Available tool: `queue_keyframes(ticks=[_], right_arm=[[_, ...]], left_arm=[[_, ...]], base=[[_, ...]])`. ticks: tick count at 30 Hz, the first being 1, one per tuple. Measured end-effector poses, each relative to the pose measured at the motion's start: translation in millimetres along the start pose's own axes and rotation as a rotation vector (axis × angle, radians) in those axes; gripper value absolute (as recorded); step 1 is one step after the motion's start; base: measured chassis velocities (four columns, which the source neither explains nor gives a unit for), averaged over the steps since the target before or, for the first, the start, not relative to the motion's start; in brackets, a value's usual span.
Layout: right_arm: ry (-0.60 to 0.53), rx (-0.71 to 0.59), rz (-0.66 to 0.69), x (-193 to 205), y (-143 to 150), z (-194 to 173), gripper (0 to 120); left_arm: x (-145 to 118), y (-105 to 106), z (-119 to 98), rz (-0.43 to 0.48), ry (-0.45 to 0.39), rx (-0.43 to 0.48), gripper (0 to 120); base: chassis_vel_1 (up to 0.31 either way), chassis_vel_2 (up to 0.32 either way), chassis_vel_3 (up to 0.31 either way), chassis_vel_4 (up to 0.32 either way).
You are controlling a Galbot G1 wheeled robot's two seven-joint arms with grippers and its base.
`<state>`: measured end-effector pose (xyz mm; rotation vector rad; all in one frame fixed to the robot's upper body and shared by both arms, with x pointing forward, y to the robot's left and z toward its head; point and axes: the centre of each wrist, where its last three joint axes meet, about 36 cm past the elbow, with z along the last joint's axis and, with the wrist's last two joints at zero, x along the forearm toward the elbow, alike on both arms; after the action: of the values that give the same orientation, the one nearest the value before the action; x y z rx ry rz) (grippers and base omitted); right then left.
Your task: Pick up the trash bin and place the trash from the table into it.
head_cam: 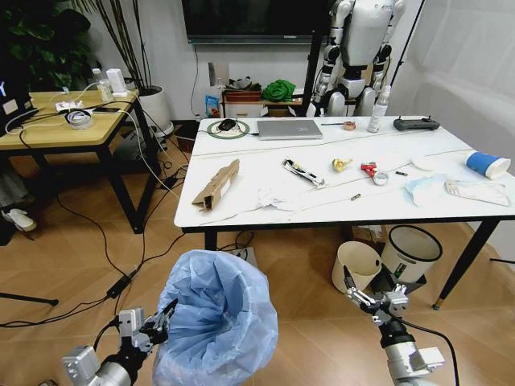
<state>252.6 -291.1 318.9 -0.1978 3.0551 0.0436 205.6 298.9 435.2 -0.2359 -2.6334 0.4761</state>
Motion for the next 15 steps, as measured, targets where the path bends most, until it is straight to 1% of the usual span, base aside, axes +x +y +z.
queue_keyframes(ticks=[8, 12, 15], right_arm=[[0.002, -0.003, -0.003, -1.0, -1.0, 1.1, 100], [-0.006, -0.055, 0.004, -2.9, 4.1, -1.2, 100], [-0.042, -0.098, -0.028, -12.2, 11.0, -12.6, 100]], left_arm=[[-0.9, 0.3, 5.1, -0.034, -0.03, -0.013, 0], [0.0, 3.8, 7.6, -0.053, -0.059, -0.024, 0], [4.1, 10.9, 4.8, -0.087, -0.072, -0.04, 0]], base=[[0.0, 0.0, 0.0, 0.0], [0.0, 0.0, 0.0, 0.0], [0.0, 0.0, 0.0, 0.0]])
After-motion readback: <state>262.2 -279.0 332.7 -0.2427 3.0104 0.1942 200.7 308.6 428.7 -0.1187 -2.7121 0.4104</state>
